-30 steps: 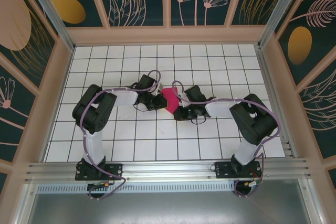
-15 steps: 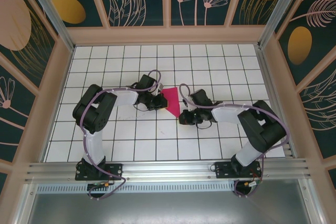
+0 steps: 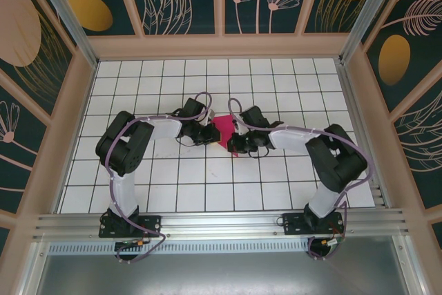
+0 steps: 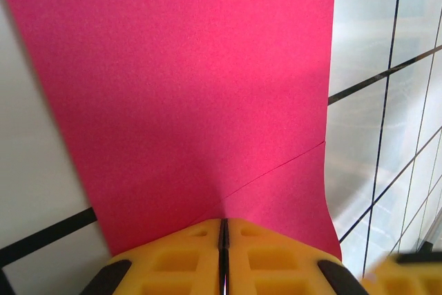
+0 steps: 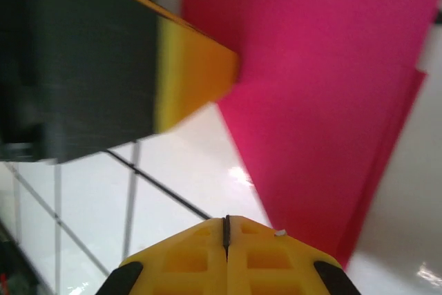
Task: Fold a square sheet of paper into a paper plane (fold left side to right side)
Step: Third fold the triangle at the center of the table, then move the paper to the center of the table.
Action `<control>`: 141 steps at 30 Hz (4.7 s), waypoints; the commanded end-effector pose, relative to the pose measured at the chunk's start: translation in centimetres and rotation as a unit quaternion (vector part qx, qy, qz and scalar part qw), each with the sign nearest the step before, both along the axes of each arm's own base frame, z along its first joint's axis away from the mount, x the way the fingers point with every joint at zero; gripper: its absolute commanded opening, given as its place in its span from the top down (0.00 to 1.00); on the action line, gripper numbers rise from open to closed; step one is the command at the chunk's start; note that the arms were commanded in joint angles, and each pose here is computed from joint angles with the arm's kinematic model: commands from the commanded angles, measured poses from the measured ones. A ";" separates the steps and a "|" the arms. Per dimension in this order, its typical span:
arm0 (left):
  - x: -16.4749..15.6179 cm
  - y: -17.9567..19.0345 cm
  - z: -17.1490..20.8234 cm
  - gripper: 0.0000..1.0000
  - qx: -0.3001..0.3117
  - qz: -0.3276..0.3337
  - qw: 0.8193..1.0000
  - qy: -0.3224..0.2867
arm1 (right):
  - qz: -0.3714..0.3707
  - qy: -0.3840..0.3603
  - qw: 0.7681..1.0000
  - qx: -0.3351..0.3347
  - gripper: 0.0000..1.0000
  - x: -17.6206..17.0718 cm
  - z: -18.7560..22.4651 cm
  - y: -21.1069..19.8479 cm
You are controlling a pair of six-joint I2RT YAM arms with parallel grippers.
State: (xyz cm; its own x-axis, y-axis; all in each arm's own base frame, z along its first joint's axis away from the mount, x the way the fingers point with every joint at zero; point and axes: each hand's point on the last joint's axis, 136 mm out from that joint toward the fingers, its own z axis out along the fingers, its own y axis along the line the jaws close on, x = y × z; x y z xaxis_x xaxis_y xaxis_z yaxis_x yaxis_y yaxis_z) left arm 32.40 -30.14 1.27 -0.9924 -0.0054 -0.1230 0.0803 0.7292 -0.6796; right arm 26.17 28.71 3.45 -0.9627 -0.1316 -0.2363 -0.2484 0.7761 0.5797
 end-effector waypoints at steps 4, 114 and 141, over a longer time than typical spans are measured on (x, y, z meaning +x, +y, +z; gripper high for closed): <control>0.0 1.1 -2.4 0.88 0.051 0.010 0.999 0.002 | -0.039 0.036 0.997 -0.050 1.00 -1.0 -2.6 -1.9; 4.6 7.0 4.8 0.49 0.038 0.100 0.991 -0.079 | -0.038 -0.052 0.998 -0.013 0.73 -1.5 0.9 -4.2; 1.3 4.7 3.5 0.44 -0.040 0.091 0.994 -0.033 | 0.007 -0.096 0.995 -0.031 0.85 5.0 -0.1 -2.3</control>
State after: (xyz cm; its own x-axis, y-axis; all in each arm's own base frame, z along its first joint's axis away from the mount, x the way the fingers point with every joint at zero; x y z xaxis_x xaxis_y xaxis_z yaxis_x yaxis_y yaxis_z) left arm 33.81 -24.93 4.91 -0.9609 -0.2006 -0.1907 -0.0014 0.6927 -0.7212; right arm 30.84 25.96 3.09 -0.9034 -0.1544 -0.4001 -0.3455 0.8148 0.4655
